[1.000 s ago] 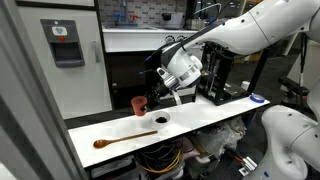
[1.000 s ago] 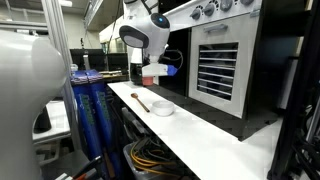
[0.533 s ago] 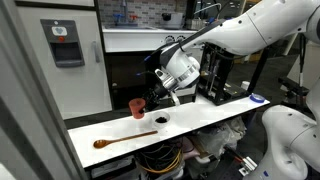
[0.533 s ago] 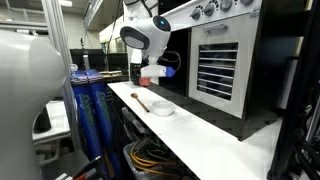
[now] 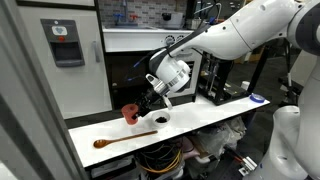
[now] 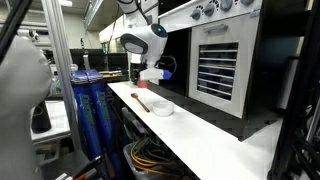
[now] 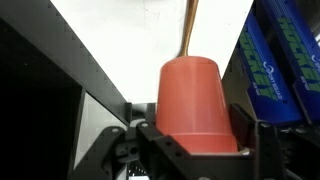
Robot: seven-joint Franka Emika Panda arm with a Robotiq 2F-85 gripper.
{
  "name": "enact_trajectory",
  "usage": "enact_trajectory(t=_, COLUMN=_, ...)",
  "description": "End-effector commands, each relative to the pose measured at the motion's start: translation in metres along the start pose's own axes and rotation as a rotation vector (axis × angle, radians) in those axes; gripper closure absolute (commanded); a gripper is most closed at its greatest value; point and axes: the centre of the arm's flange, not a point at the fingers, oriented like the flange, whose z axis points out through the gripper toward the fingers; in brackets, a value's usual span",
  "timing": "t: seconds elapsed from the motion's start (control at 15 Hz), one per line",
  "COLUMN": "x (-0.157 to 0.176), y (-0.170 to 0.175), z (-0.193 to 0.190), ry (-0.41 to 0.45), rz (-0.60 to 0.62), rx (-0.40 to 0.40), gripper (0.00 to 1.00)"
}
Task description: Pour the contents of the cup into the bowl
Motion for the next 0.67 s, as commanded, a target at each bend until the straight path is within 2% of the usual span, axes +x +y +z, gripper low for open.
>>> enact_trajectory(t=0.0, x=0.008, y=0.017, z=0.023, ry=-0.002, rz=-0.004, rx=-0.027, gripper=0.53)
enact_trajectory(t=0.6, x=0.005, y=0.034, z=0.063, ry=-0.008, rz=0.005, rx=-0.037, gripper=0.53)
